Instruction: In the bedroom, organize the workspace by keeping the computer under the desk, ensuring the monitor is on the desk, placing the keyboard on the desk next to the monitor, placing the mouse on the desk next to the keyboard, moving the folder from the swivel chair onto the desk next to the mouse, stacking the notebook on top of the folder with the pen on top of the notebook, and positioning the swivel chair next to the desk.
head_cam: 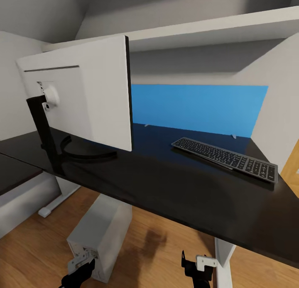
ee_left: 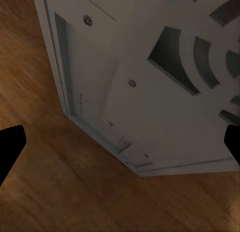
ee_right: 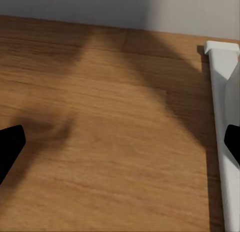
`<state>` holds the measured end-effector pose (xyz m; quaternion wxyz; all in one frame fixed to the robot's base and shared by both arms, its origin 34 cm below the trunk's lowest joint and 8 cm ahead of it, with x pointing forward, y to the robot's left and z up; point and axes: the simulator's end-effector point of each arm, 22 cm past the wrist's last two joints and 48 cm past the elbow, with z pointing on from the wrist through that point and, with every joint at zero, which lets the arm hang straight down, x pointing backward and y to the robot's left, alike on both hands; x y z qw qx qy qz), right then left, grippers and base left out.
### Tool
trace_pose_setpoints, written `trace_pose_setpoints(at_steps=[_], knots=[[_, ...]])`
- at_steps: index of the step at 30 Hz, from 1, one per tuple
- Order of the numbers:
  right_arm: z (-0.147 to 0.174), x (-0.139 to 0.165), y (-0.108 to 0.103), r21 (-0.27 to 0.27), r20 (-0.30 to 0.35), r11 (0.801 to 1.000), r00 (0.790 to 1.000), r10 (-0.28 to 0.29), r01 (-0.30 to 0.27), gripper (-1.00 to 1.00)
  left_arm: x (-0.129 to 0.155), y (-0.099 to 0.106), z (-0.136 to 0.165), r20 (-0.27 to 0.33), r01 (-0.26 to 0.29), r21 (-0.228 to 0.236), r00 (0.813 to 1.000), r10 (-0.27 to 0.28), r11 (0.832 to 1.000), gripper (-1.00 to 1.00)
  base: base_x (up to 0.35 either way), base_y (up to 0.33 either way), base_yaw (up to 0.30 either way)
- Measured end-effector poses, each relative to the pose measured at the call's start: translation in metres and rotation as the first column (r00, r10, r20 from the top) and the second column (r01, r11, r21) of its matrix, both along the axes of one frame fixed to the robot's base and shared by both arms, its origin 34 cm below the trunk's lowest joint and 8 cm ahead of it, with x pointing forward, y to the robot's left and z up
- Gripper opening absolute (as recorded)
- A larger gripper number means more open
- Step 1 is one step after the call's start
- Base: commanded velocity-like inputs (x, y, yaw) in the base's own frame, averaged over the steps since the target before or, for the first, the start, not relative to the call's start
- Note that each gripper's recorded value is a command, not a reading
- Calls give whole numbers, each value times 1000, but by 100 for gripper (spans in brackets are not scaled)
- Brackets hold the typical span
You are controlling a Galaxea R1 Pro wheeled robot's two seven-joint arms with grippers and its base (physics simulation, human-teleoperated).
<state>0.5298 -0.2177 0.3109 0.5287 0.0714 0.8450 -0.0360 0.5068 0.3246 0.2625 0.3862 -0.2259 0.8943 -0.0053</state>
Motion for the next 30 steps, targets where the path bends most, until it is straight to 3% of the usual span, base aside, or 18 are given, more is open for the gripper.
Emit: trace_pose_setpoints(at_steps=[21, 30], knots=[[-1, -1, -2, -2, -2, 1000, 1000, -2, 2, 100, 0, 0, 0, 0, 0, 0, 1000, 0, 1000, 100, 1, 0, 0], [-1, -1, -2, -1, -2, 1000, 1000, -3, 3, 100, 0, 0, 0, 1, 1, 0, 1000, -1, 1000, 100, 114, 0, 0]])
